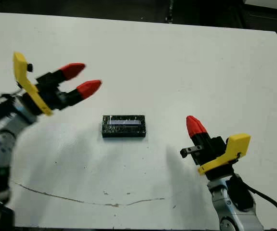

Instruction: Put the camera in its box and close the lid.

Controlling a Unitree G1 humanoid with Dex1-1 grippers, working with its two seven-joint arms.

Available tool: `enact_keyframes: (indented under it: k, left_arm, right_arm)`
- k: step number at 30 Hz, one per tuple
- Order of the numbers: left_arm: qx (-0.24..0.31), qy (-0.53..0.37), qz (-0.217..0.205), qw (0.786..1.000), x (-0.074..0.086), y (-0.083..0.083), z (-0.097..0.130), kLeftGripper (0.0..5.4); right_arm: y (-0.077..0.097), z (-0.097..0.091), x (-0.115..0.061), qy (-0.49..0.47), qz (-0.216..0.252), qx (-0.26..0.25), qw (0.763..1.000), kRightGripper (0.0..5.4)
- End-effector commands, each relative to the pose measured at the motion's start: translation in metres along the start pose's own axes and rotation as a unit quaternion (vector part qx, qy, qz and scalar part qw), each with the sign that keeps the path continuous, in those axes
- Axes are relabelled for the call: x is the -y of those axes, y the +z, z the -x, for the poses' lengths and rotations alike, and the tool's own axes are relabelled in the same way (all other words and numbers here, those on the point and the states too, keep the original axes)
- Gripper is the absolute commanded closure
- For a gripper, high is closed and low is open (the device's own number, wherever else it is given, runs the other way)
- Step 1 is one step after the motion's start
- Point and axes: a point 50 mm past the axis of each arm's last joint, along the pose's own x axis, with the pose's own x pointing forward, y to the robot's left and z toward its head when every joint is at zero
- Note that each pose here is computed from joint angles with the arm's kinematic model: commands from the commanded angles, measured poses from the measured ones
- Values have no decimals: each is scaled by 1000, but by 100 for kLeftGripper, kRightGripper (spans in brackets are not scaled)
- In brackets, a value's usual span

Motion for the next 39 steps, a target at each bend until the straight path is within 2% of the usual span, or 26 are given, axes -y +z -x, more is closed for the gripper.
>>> enact_keyframes:
  k: [1,4,7,15,20,23,29,39]
  left_arm:
    - [-31,21,40,998,14,-20,-6,204]
    - [-59,45,70,995,24,-33,-13,256]
    - [-80,63,76,992,31,-44,-18,296]
    - [-135,107,94,980,37,-68,-24,417]
    - [-187,133,121,966,38,-85,-20,494]
    - [-218,140,119,958,39,-96,-15,539]
    - [-272,153,133,941,43,-116,-3,539]
    - [-320,166,134,923,48,-134,15,539]
  right_arm:
    - [-3,3,3,-10,2,-13,1000,540]
    - [-4,2,3,-12,-2,-14,1000,540]
    - [-5,2,3,-15,1,-16,1000,540]
    - [-6,3,3,-17,2,-16,1000,540]
    - [-7,3,2,-16,-1,-16,1000,540]
    - [-6,3,2,-16,3,-16,1000,540]
    - [-6,2,2,-13,-1,-17,1000,540]
    - [-6,1,0,-14,-2,-19,1000,540]
